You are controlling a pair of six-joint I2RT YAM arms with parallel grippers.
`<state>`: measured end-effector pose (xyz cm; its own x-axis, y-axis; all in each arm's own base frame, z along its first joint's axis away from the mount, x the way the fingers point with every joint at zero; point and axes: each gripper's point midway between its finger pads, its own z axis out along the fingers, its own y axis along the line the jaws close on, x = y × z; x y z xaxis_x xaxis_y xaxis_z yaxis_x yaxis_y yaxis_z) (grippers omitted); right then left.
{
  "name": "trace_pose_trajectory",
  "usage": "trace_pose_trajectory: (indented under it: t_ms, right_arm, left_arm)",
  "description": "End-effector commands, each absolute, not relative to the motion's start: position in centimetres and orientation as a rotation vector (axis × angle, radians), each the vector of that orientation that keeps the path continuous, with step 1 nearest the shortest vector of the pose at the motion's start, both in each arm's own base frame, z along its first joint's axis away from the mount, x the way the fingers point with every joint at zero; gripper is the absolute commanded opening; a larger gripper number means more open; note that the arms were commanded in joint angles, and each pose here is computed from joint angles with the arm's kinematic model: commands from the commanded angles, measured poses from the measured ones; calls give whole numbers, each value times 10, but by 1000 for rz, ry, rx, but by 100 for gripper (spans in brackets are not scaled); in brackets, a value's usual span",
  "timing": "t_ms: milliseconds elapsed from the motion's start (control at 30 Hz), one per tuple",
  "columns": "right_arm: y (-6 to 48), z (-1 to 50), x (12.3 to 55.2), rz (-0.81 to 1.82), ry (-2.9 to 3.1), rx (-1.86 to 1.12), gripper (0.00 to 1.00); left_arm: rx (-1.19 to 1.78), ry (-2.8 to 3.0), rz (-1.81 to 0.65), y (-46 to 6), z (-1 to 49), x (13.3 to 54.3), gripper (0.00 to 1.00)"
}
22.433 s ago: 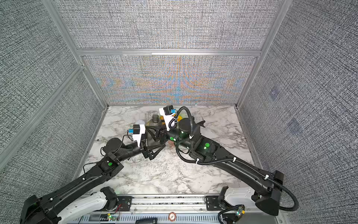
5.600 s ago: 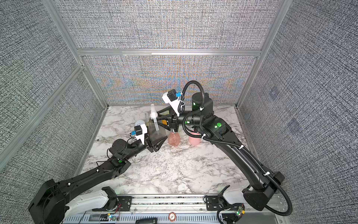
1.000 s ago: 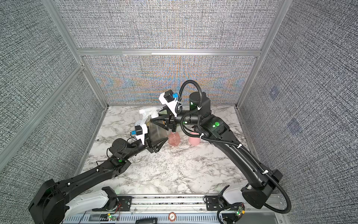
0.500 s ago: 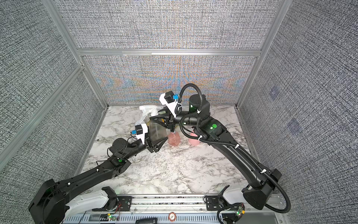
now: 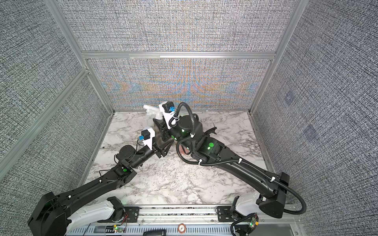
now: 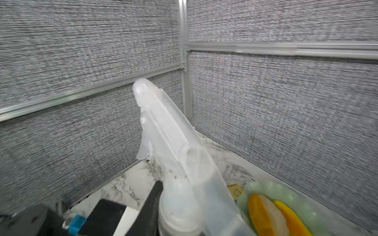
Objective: Attach spray nozzles to spray bottles
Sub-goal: Screw the spray nozzle on the spray bottle.
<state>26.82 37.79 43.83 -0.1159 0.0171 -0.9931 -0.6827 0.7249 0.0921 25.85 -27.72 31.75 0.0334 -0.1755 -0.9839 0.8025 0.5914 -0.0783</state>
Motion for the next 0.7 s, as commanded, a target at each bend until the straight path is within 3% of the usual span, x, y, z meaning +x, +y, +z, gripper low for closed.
trace_pose_trajectory:
  t_ms: [0,267,333,400,500,667]
  right_arm:
    - [373,372,271,428,1814,-475,10]
    - [388,372,273,387,1775,-372,11]
    - [398,377,265,485,1769,-440,21]
    - [406,387,255,584,1753,-536,43]
    - [401,409,237,673,1708,-629,62]
    - [371,435,215,739,1663,-685,75]
  left_arm:
    - [595,1174,-799,-273,354,250,46]
    - [549,1191,-720,-263,352,260,44]
    - [546,1186,-710,-261,352,260,44]
    - [545,1181,-715,-261,352,258,44]
    - [550,1175,-728,-262,353,257,44]
    - [553,1170,-746,-263,352,254,44]
